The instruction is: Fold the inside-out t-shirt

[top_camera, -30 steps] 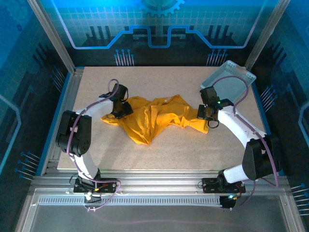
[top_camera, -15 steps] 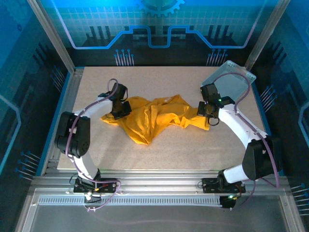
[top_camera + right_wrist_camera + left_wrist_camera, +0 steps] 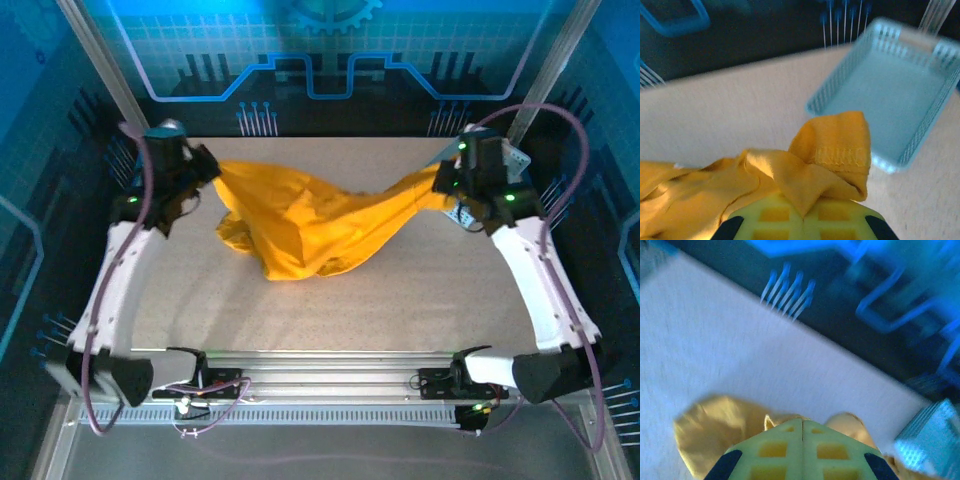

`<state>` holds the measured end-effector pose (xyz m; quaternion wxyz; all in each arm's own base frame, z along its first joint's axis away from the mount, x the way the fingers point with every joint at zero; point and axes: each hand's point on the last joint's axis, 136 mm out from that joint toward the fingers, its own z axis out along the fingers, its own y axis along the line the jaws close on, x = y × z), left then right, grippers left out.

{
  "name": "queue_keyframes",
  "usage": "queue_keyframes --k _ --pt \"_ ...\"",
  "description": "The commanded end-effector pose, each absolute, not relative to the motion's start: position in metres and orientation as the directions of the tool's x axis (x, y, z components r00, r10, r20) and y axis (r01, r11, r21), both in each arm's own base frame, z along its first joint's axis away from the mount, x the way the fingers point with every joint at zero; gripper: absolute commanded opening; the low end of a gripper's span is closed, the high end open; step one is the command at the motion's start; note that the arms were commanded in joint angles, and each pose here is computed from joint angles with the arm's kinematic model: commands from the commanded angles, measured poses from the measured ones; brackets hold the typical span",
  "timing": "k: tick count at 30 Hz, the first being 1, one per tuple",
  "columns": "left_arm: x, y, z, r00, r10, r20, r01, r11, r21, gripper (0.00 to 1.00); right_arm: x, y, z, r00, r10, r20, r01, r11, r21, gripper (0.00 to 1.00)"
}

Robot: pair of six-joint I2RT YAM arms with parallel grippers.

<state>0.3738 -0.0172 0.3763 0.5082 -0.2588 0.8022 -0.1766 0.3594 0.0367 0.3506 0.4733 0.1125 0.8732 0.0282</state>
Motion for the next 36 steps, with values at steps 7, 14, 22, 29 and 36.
queue_keyframes --k 7,14,22,29,36 --pt "0.278 0.027 0.545 0.033 -0.53 -0.847 -0.165 0.833 -0.528 0.0 0.298 0.005 0.536 -0.106 0.244 -0.964 0.098 0.967 0.234 0.0" --pt "0.205 0.046 0.604 0.249 -0.476 -0.843 -0.166 0.837 -0.521 0.0 0.228 0.006 0.626 0.139 0.241 -0.96 -0.023 0.97 0.24 0.0" --pt "0.248 0.056 0.583 0.166 -0.46 -0.872 -0.276 0.827 -0.489 0.0 0.244 0.006 0.628 0.136 0.245 -0.96 -0.016 0.969 0.246 0.0" --pt "0.375 0.067 0.473 -0.12 -0.503 -0.856 -0.449 0.796 -0.405 0.0 0.379 0.023 0.513 -0.166 0.233 -0.958 0.061 0.972 0.226 0.0" --pt "0.483 0.096 0.305 -0.356 -0.607 -0.71 -0.599 0.731 -0.325 0.0 0.488 0.045 0.341 -0.478 0.261 -0.839 0.12 0.965 0.232 0.0"
